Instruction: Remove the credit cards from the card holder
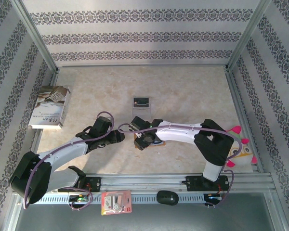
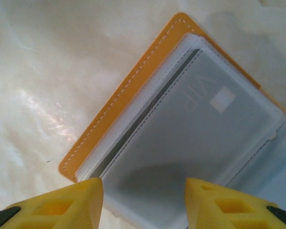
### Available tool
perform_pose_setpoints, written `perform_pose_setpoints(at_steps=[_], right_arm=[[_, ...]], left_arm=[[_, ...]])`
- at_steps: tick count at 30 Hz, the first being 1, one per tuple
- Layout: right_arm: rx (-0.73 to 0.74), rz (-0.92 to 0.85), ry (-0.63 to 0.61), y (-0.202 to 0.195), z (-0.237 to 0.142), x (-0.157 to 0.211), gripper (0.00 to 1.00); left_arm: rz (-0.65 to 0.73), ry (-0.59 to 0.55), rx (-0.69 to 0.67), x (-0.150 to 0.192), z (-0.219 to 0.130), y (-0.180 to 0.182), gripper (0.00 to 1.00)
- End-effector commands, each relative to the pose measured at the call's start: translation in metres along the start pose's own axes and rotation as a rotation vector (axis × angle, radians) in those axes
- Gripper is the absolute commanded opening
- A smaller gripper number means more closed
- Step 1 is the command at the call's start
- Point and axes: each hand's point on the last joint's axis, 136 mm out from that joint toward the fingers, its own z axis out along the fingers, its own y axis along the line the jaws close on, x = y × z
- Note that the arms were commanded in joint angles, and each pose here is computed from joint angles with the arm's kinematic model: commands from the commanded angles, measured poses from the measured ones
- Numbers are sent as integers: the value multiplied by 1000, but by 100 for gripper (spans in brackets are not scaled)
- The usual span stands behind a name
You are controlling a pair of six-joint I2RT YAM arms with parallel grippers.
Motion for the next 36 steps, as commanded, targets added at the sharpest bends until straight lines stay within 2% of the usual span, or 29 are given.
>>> perform_pose_setpoints(at_steps=[1,4,6,13,17,23,31,36], right_arm=[[46,-52,12,1,7,-2,49],[60,-61,28,1,14,1,48],[63,-56,33,0,17,3,44],[42,-28,-48,1,11,-9,11],[-22,33,-144,2,0,-21,0],[-158,166,-270,4,-21,-34,0],[-245,296,-288,4,-23,-27,0],[-275,317,-285,5,-22,-23,0]], left_arm=[[-28,-4,9,-1,3,2,72],[-28,4,10,0,5,2,71],[-31,9,11,1,6,2,71],[-2,20,44,4,11,-12,70],[36,17,62,4,17,-28,70],[77,13,71,5,32,-46,68],[123,11,78,8,47,-64,69],[129,-20,101,9,50,-69,70]])
